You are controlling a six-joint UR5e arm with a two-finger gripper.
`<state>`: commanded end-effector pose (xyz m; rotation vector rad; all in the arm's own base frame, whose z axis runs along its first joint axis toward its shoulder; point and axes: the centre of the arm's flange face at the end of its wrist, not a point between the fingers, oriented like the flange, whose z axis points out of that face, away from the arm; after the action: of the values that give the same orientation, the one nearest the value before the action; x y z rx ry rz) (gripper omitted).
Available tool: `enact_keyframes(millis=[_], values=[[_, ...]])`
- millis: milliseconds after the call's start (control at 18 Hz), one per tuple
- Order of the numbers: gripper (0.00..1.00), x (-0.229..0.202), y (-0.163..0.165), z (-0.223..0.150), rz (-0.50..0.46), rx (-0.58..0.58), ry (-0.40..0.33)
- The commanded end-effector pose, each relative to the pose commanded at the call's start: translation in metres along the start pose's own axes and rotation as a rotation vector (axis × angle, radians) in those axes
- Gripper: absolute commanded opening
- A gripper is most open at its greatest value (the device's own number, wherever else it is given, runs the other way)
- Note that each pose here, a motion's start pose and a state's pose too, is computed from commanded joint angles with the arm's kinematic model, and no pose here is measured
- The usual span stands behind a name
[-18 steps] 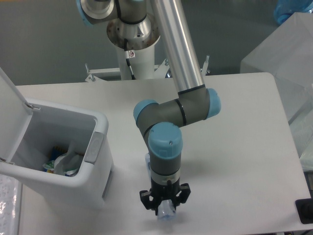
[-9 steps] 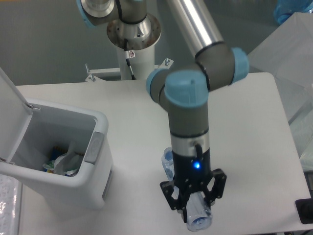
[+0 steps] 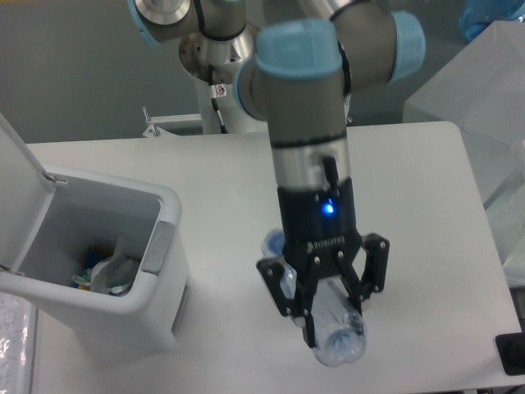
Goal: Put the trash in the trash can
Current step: 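Carry the bottle over the trash bin opening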
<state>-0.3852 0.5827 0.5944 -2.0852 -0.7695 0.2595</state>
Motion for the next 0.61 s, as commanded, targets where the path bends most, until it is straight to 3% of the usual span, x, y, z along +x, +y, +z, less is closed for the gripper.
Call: enact_keyframes(millis=[222, 444, 611], values=[[0.57, 0.062, 0.004, -0.03, 0.038, 0.018, 0.124], [0.57, 0.111, 0.002, -0.059, 0.069, 0.054, 0.201], [0.57, 0.136, 0.012, -0.058, 0.08, 0.037, 0.233]])
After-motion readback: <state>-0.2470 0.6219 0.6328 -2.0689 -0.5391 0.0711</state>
